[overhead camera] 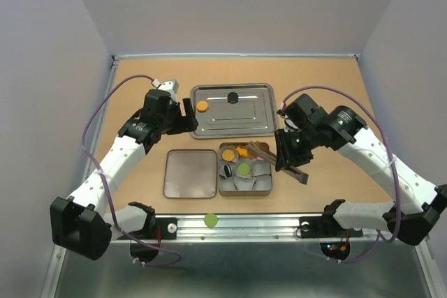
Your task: Pack the cookies
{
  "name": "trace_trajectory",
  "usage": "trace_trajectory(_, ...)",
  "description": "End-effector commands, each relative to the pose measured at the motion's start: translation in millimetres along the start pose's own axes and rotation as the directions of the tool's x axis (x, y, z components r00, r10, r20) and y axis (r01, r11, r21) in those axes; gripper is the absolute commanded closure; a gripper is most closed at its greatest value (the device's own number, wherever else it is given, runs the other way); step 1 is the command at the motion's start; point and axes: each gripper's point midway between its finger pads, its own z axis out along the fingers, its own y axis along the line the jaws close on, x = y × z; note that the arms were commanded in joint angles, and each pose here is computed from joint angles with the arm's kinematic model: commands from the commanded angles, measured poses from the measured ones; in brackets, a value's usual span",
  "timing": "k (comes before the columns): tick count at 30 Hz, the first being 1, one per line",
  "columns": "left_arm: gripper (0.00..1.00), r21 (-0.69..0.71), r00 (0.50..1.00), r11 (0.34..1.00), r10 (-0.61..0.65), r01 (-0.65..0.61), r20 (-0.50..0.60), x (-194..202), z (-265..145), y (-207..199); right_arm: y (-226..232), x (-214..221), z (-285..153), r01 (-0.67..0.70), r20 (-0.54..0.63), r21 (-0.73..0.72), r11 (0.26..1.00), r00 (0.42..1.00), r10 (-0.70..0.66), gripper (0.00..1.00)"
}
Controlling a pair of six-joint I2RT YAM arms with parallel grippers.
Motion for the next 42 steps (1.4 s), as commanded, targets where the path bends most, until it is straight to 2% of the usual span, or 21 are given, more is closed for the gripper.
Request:
trace_trajectory(1,0.14,0.054,0.999,0.998,-0.012,0.01,0.053,-24,-5,-17,-6,29,-11,0.011,-0.026,-0.043,0.999,1.0,-0.012,0.65)
trace_trajectory(4,0.14,0.051,0.998,0.999,-0.021,0.018,0.051,-25,-4,-18,-9,41,-9,-0.008,-0.047,-0.054,0.998,0.999,0.005,0.65)
trace_trajectory(9,0.14,0.052,0.998,0.998,-0.044,0.041,0.047,-25,-6,-19,-24,50,4,-0.028,-0.071,0.007,1.0,0.997,0.028,0.66)
trace_trajectory(17,0.14,0.033,0.996,0.997,-0.068,0.066,0.056,-20,-11,-13,-41,43,20,-0.018,-0.047,0.092,0.996,0.999,0.022,0.67)
trace_trajectory(23,0.14,0.032,0.994,0.996,-0.09,0.088,0.06,-17,-12,-11,-34,36,32,-0.047,-0.03,0.06,0.997,0.998,0.049,0.67)
trace_trajectory(28,0.14,0.027,0.993,0.995,-0.094,0.093,0.066,-18,-12,-11,-33,31,37,-0.042,-0.028,0.063,0.997,0.999,0.044,0.56)
trace_trajectory(42,0.15,0.025,0.994,0.997,-0.081,0.08,0.069,-22,-6,-12,-31,17,29,-0.014,-0.01,0.09,0.996,1.0,0.015,0.49)
